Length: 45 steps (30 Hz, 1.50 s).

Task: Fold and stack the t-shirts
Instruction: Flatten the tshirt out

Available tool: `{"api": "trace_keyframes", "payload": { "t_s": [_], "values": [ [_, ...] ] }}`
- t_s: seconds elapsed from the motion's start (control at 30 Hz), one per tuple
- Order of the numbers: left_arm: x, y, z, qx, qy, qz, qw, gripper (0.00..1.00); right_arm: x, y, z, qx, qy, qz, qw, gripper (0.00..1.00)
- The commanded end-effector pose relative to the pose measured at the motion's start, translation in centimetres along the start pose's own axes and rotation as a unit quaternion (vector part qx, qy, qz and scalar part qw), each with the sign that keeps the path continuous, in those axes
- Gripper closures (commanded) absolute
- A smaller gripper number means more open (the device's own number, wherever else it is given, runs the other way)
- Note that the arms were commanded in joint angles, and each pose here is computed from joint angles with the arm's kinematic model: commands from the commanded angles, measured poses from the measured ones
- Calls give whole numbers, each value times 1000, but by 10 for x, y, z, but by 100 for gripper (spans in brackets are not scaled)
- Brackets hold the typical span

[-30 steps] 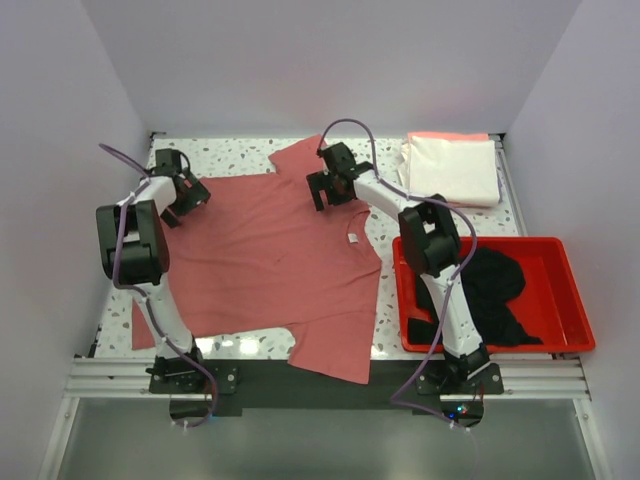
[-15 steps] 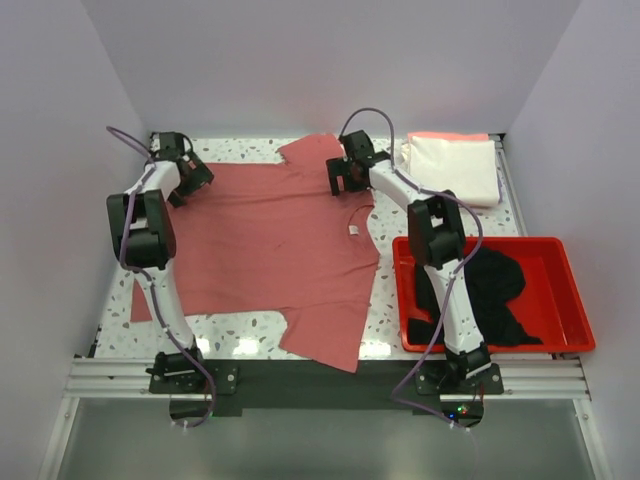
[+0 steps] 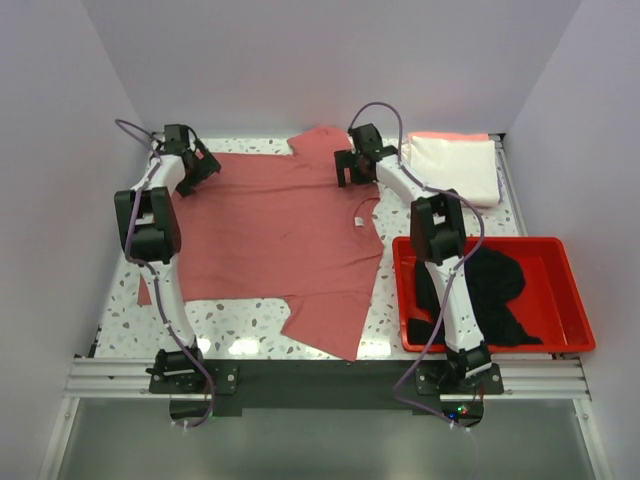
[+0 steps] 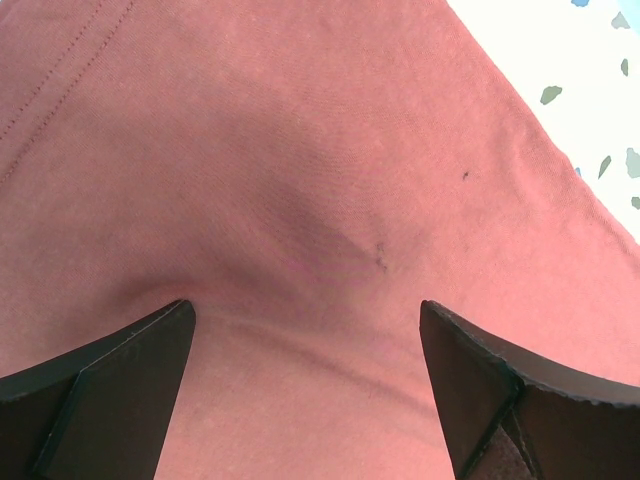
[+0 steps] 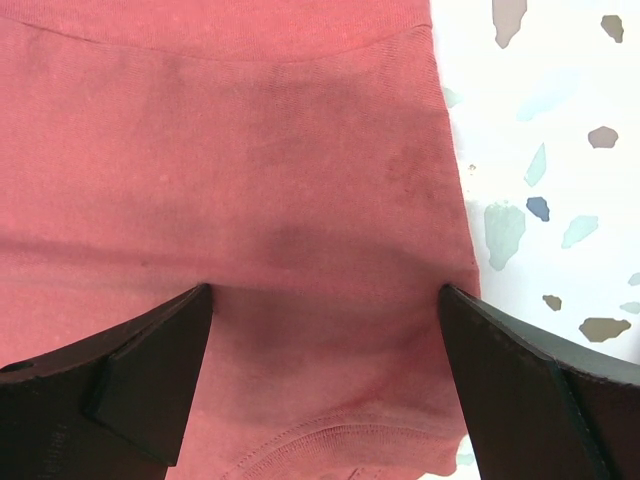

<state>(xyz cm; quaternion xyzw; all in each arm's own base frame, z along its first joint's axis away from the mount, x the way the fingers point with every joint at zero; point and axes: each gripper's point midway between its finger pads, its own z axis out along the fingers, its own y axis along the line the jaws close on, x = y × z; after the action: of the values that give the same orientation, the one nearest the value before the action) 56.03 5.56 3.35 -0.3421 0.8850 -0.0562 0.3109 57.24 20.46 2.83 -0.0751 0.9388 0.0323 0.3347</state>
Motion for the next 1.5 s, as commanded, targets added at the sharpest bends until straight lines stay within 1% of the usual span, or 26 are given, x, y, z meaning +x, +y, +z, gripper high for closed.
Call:
{"api": "trace_keyframes", "payload": {
  "t_s": [0.0, 0.13, 0.17, 0.2, 0.23, 0.27, 0.3, 0.33, 0.37, 0.4, 0.43, 0.47, 0.5, 0.6, 0.63, 0.67, 0.7, 0.77, 0.83, 0.93, 0.97, 1.13, 1.17, 1.27, 1.37, 1.47],
  "values": [
    [19, 1, -2, 0, 39, 9, 999, 0, -2, -2, -6, -16, 7, -3, 1000, 1],
    [1, 2, -37, -16, 15, 8, 1000, 0, -48, 8, -46, -45, -46, -5, 998, 1],
    [-10, -3, -59, -9, -3, 6, 1000, 0, -55, 13, -56, -51, -57, -8, 997, 1],
    [-12, 0, -70, -15, -10, 4, 1000, 0, -74, 15, -82, -56, -82, -8, 995, 1],
    [1, 11, -76, -28, -1, 0, 1000, 0, -71, 16, -89, -56, -83, -14, 995, 1],
    [-10, 8, -104, -19, -26, -6, 999, 0, -78, 19, -103, -58, -98, -17, 993, 1],
    [-8, 18, -115, -34, -37, -10, 999, 0, -91, 21, -132, -63, -124, -18, 990, 1],
    [16, 38, -119, -59, -21, -19, 998, 0, -76, 23, -135, -62, -116, -23, 991, 1],
    [12, 43, -148, -58, -47, -30, 997, 0, -71, 23, -143, -62, -119, -22, 991, 1],
    [40, 74, -150, -102, -34, -34, 994, 0, -81, 19, -177, -63, -151, -12, 986, 1],
    [50, 85, -160, -113, -39, -54, 991, 0, -44, 16, -167, -63, -117, -2, 991, 1],
    [46, 95, -185, -109, -66, -74, 989, 0, -44, 20, -174, -77, -136, 5, 988, 1],
    [76, 123, -185, -141, -48, -83, 985, 0, -39, 21, -185, -83, -143, 11, 986, 1],
    [93, 166, -217, -155, -75, -148, 974, 0, -9, 27, -210, -95, -142, 20, 985, 1],
    [119, 190, -215, -180, -61, -163, 968, 0, 2, 27, -219, -97, -137, 23, 986, 1],
    [119, 203, -227, -183, -85, -185, 962, 0, 12, 32, -223, -95, -132, 17, 987, 1],
    [136, 218, -226, -201, -82, -196, 956, 0, 19, 33, -225, -93, -129, 15, 987, 1],
    [134, 221, -232, -187, -107, -222, 951, 0, 36, 39, -232, -96, -121, 9, 988, 1],
    [139, 227, -229, -192, -110, -227, 948, 0, 46, 43, -237, -101, -113, 3, 988, 1],
    [144, 234, -222, -204, -90, -234, 946, 2, 60, 45, -246, -105, -100, -6, 989, 1],
    [150, 241, -218, -221, -73, -238, 943, 3, 61, 44, -251, -108, -102, -5, 989, 1],
    [159, 266, -208, -257, -61, -271, 926, 5, 77, 35, -254, -96, -88, -20, 991, 1],
    [157, 273, -206, -261, -67, -284, 920, 7, 79, 35, -255, -95, -86, -20, 992, 1],
    [153, 276, -204, -251, -73, -293, 920, 15, 82, 40, -258, -113, -82, -20, 990, 1],
    [142, 282, -206, -256, -94, -302, 913, 16, 83, 44, -260, -127, -81, -21, 988, 1],
    [139, 288, -201, -253, -87, -313, 911, 20, 83, 40, -259, -113, -80, -24, 990, 1]
  ]
}}
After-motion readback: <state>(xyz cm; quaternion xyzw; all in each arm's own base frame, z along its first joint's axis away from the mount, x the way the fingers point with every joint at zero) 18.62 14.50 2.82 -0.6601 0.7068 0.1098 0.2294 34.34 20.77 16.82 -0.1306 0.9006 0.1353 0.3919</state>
